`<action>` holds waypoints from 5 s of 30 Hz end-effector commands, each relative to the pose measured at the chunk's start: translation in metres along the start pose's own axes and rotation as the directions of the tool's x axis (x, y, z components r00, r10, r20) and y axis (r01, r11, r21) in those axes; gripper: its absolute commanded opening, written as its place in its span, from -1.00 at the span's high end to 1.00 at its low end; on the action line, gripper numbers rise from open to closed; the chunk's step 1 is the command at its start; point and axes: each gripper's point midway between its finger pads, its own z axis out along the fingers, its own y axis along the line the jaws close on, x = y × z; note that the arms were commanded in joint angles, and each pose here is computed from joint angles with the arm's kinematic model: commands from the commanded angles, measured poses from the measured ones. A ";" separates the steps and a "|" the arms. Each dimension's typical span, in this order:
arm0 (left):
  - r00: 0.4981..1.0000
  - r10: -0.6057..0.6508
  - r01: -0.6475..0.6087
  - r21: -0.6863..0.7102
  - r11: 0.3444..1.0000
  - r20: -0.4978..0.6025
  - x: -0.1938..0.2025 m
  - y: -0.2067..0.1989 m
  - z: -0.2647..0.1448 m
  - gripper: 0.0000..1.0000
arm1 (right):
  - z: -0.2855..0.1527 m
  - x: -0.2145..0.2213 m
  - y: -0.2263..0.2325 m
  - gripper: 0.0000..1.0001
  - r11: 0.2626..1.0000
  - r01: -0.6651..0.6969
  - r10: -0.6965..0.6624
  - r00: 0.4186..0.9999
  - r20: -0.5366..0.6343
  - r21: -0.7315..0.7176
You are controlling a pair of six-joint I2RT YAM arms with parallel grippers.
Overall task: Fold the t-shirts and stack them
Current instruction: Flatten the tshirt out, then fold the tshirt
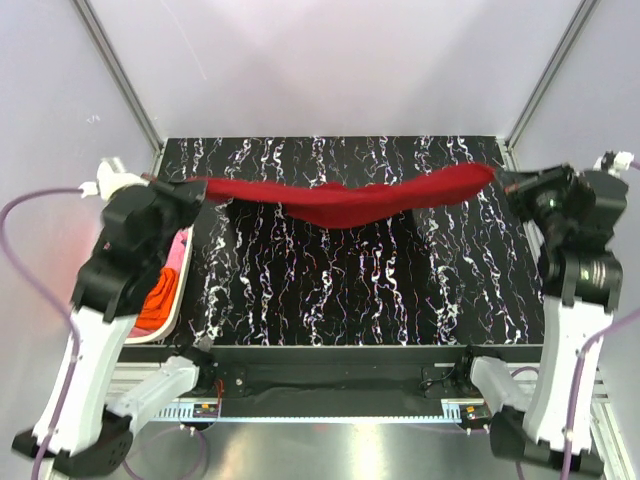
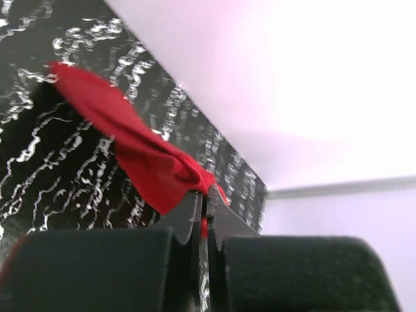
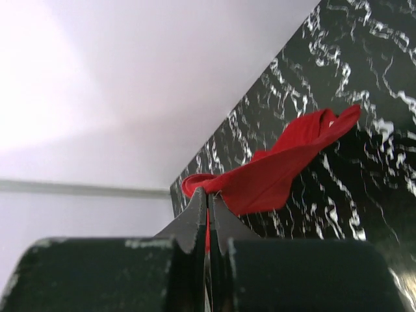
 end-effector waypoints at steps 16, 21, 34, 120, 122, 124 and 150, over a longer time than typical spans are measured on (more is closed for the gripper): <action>0.996 0.092 -0.091 0.058 0.994 -0.015 0.007 -0.054 0.089 1.00 | 0.075 -0.045 0.020 1.00 1.000 -0.005 0.008 0.994 0.105 -0.027; 0.994 -0.081 0.093 0.168 0.981 -0.079 -0.022 -0.138 0.168 1.00 | 0.142 -0.117 0.053 1.00 0.994 0.049 -0.068 0.976 0.205 0.099; 0.996 0.045 -0.014 0.371 0.928 -0.076 -0.044 -0.163 0.066 1.00 | 0.066 -0.132 0.100 1.00 0.973 0.229 -0.229 0.946 0.230 0.025; 0.869 0.143 -0.404 -0.510 0.759 -0.474 0.169 0.272 0.092 0.94 | 0.144 0.104 -0.200 1.00 0.785 0.560 -0.441 0.806 -0.394 0.266; 0.868 0.143 -0.406 -0.514 0.756 -0.476 0.170 0.272 0.094 0.93 | 0.147 0.107 -0.200 1.00 0.791 0.558 -0.440 0.804 -0.400 0.251; 0.868 0.143 -0.408 -0.518 0.752 -0.476 0.170 0.273 0.095 0.93 | 0.150 0.110 -0.196 1.00 0.803 0.551 -0.442 0.806 -0.394 0.227; 0.911 0.189 -0.359 -0.483 0.798 -0.365 0.153 0.235 0.102 0.29 | 0.163 0.142 -0.192 1.00 0.830 0.541 -0.429 0.776 -0.462 0.139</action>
